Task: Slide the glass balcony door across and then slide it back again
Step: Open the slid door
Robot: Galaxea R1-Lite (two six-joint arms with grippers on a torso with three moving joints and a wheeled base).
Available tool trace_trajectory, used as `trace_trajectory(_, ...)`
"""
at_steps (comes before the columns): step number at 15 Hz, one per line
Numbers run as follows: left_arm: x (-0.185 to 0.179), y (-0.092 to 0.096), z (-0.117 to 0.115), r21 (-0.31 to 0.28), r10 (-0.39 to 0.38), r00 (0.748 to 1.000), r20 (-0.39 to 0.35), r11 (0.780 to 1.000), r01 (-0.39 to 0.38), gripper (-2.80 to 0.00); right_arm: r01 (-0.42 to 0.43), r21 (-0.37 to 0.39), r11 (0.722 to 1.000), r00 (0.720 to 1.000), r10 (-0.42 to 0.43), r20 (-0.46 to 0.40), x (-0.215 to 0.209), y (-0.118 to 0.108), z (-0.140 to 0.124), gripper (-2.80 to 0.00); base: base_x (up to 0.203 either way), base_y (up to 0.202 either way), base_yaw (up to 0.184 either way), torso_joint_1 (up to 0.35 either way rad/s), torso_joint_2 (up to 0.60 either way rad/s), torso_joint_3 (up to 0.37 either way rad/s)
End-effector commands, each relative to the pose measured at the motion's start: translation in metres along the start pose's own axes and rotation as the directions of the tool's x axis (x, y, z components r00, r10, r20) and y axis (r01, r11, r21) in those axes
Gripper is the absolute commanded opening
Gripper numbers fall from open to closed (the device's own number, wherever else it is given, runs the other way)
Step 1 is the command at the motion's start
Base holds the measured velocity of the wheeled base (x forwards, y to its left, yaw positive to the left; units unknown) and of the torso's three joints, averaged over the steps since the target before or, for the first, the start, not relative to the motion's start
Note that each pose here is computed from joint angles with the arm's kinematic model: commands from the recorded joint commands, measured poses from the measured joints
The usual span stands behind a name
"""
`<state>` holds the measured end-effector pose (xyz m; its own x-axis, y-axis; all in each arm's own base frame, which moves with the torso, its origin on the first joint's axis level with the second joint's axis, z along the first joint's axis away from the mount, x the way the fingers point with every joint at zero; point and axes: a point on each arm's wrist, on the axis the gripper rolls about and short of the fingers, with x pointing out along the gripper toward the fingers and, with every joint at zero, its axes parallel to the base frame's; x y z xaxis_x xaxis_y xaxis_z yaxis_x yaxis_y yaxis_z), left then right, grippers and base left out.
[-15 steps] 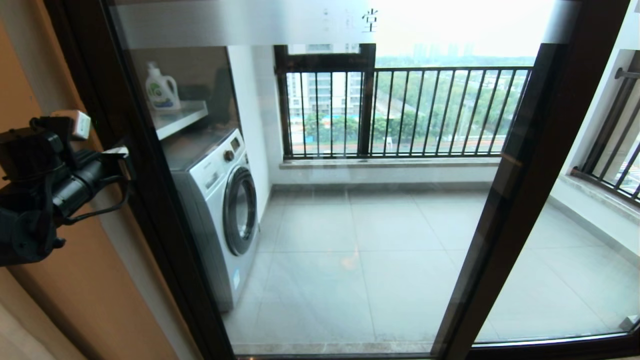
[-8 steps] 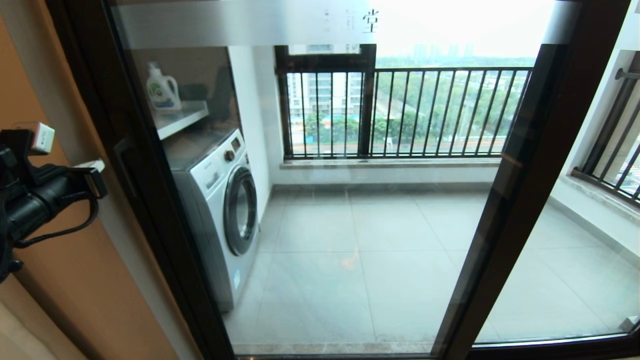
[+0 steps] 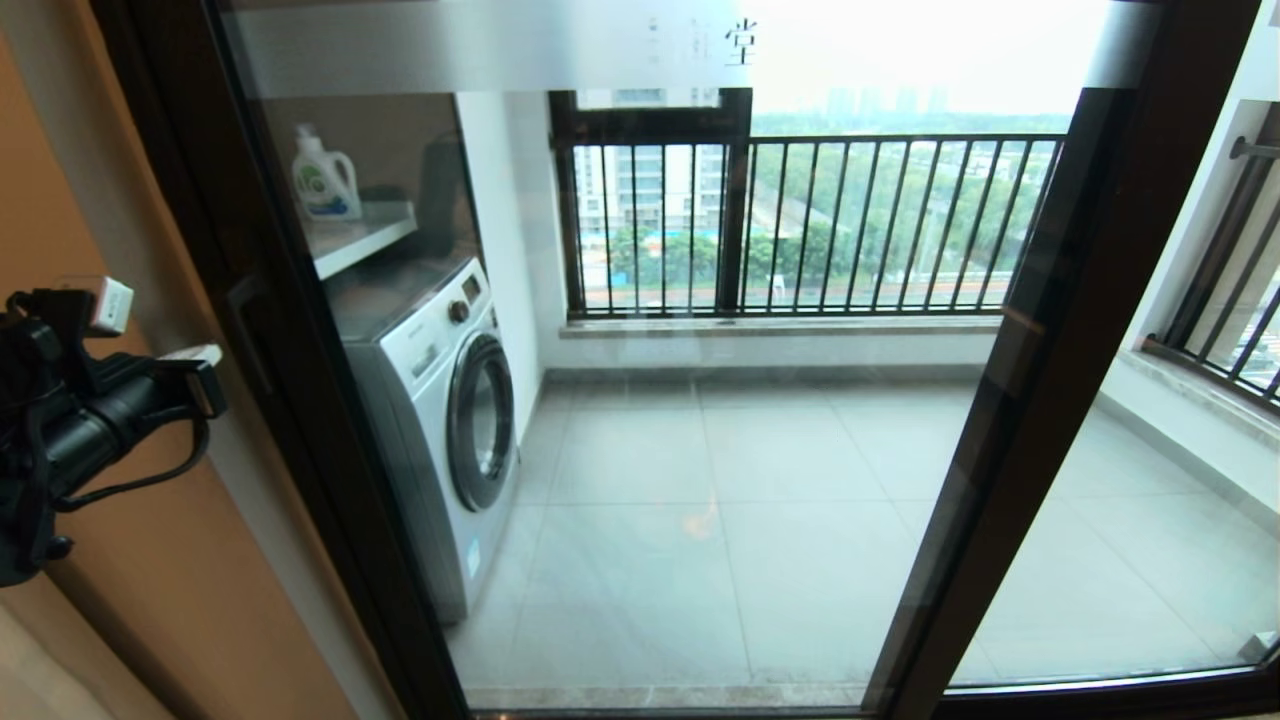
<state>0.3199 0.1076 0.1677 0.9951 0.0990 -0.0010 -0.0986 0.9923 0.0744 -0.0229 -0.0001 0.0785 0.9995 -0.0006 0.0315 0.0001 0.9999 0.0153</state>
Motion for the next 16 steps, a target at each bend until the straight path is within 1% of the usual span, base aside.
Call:
trace_trajectory(1,0.02,0.004,-0.028,0.012,0.008,1.0,-0.001,1.0,-0.008,-2.8,0.0,0.0,1.0,1.0,0.0,-0.013,0.001,0.0,-0.003,-2.8,0.0,0.0,0.0,0.0,0.0,0.0)
trace_trajectory(2,0.025,0.007,-0.035,0.029,0.017,1.0,0.013,0.999,-0.018,-2.8,0.0,0.0,1.0,1.0,0.0,-0.013,0.001,0.0,-0.003,-2.8,0.0,0.0,0.0,0.0,0.0,0.0)
trace_trajectory(3,0.027,0.01,-0.035,0.042,0.027,0.999,0.026,0.999,-0.028,-2.8,0.0,0.0,1.0,1.0,0.0,-0.013,0.001,0.0,-0.003,-2.8,0.0,0.0,0.0,0.0,0.0,0.0)
trace_trajectory(9,0.036,0.011,-0.04,0.044,0.022,0.999,0.025,0.999,-0.023,-2.8,0.0,0.0,1.0,1.0,0.0,-0.013,0.001,0.0,-0.003,-2.8,0.0,0.0,0.0,0.0,0.0,0.0)
trace_trajectory(12,0.04,0.004,-0.044,0.042,0.002,1.0,0.019,0.999,-0.002,-2.8,0.0,0.0,1.0,1.0,0.0,-0.013,0.001,0.0,-0.003,-2.8,0.0,0.0,0.0,0.0,0.0,0.0)
trace_trajectory(16,0.044,-0.002,-0.04,0.045,-0.023,0.999,0.034,0.999,0.021,-2.8,0.0,0.0,1.0,1.0,0.0,-0.013,0.001,0.0,-0.003,-2.8,0.0,0.0,0.0,0.0,0.0,0.0)
